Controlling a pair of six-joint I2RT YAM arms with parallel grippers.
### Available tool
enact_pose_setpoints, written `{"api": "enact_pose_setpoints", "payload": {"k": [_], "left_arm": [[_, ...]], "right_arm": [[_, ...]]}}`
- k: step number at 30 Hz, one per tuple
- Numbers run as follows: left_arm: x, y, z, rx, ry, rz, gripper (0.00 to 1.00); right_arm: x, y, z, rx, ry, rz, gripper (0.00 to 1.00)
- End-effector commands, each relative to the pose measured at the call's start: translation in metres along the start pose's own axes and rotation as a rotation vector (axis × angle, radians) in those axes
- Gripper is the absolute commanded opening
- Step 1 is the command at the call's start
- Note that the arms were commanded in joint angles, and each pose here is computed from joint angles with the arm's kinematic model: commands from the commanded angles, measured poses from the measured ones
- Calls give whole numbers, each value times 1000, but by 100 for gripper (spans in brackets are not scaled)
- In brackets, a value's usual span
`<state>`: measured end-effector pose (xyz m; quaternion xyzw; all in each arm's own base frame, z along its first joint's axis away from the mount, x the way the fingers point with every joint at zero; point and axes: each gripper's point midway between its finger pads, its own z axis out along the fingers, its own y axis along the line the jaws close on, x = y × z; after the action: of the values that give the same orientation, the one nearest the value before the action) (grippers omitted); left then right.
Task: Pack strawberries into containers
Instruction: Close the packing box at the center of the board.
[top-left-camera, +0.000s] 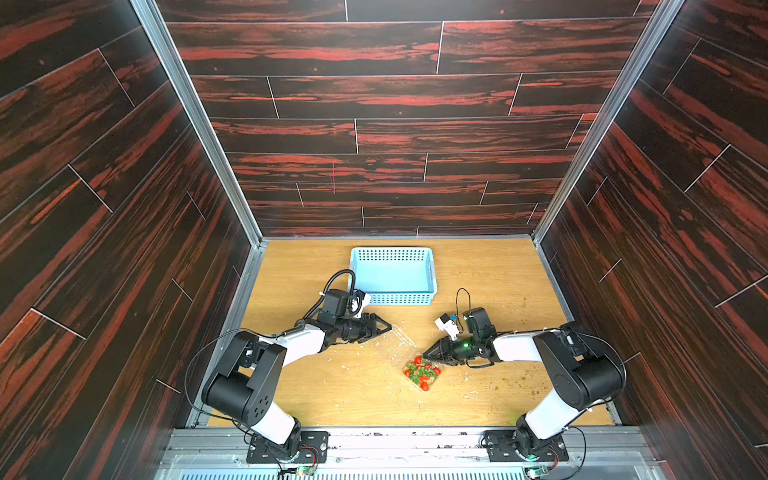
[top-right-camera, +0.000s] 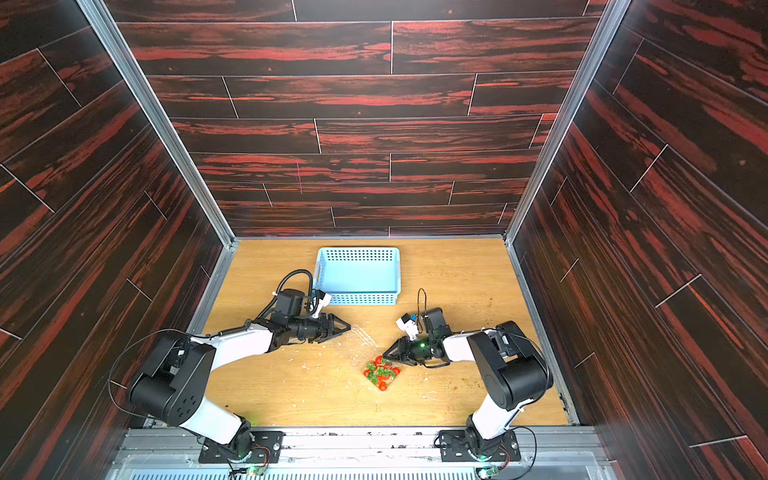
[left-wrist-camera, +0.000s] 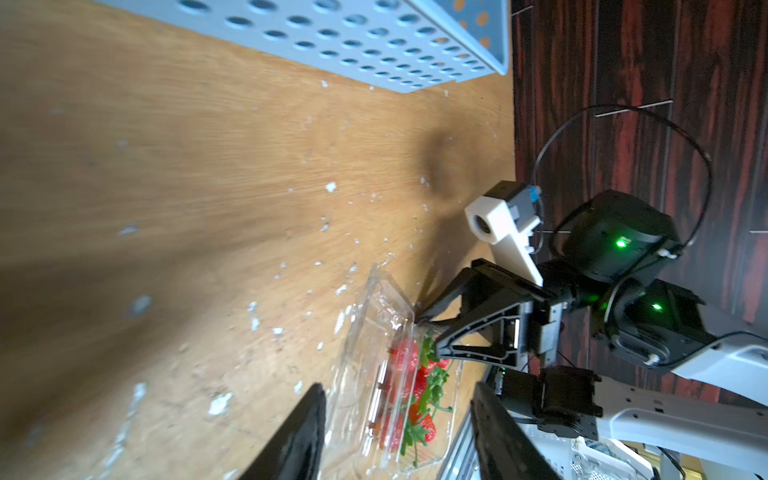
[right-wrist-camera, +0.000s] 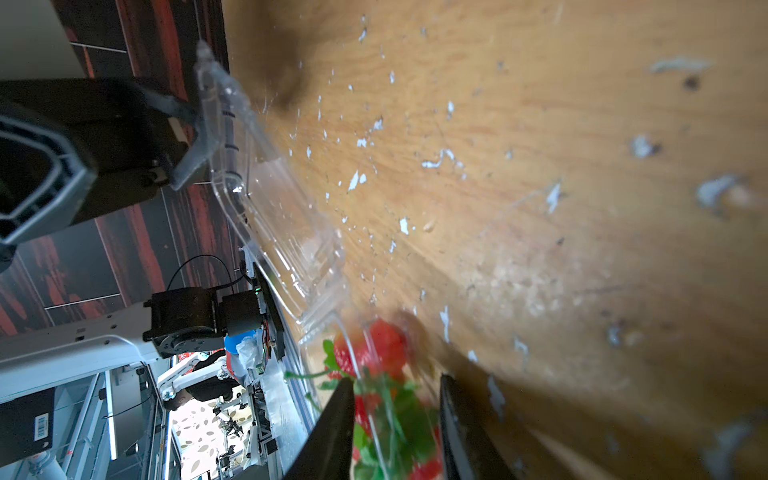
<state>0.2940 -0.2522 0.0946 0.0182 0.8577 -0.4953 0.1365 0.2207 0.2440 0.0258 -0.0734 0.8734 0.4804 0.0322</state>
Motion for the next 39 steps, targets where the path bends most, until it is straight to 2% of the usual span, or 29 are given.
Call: {"api": "enact_pose_setpoints", "payload": {"k": [1, 5, 12, 16, 39], "left_arm": [[-5, -24, -3, 67, -21, 32, 57], [-6, -35, -3, 89, -27, 52, 57], [-10, -50, -7, 111, -40, 75, 57], [-10, -56, -4, 136, -42, 79, 57], [-3, -60, 20, 233, -21, 55, 57]], "right_arm": [[-2, 0, 3, 2, 6, 1, 36], [-2, 0, 4, 5, 8, -1, 35], [-4, -3, 5, 41, 19, -19, 22], [-6, -1, 5, 49, 18, -28, 19], [-27, 5, 5, 110, -42, -104, 15]]}}
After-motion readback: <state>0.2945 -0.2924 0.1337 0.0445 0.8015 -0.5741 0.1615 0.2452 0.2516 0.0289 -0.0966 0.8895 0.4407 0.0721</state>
